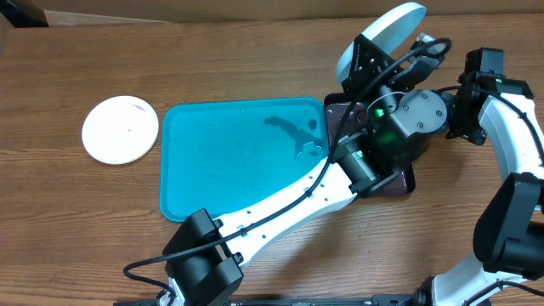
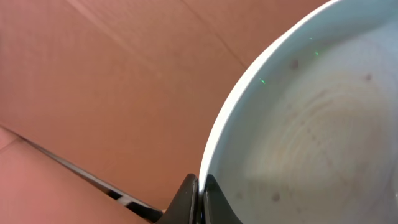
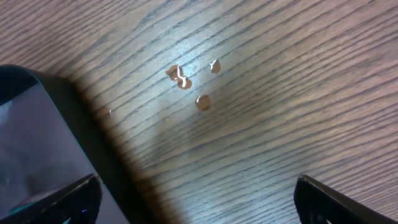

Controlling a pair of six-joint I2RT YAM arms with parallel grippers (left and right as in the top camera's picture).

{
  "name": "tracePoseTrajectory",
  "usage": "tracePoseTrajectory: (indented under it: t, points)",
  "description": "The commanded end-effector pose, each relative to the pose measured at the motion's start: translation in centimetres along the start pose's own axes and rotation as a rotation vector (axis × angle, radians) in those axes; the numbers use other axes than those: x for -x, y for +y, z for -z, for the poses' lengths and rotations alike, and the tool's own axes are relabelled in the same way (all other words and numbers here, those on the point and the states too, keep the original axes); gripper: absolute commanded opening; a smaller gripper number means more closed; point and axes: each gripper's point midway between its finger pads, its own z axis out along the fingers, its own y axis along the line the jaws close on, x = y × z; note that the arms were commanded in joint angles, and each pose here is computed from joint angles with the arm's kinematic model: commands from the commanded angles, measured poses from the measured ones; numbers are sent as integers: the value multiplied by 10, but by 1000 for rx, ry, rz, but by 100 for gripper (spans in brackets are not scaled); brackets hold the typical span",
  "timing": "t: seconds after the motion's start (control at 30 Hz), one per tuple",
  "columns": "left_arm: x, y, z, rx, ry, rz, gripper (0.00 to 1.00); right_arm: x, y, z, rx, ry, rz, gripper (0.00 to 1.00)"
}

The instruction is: Clean dirty plates on tray and stack at the side

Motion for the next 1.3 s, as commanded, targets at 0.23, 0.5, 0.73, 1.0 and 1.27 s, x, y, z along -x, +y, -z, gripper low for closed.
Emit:
tracePoseTrajectory:
  t: [0.23,0.5,0.73,1.0,1.27]
  points:
    - [12,8,14,14,-7,-60,4,7,0,6,5,-23,-5,100]
    - [13,7,17,10,-11,-67,4,7,0,6,5,-23,-5,100]
    - [14,6,18,8,-13,-67,4,7,0,6,5,-23,-5,100]
    - [14,6,18,8,-13,-66,4,7,0,6,5,-23,-5,100]
    - [7,11,18,37,23,-2,4,7,0,6,5,-23,-5,100]
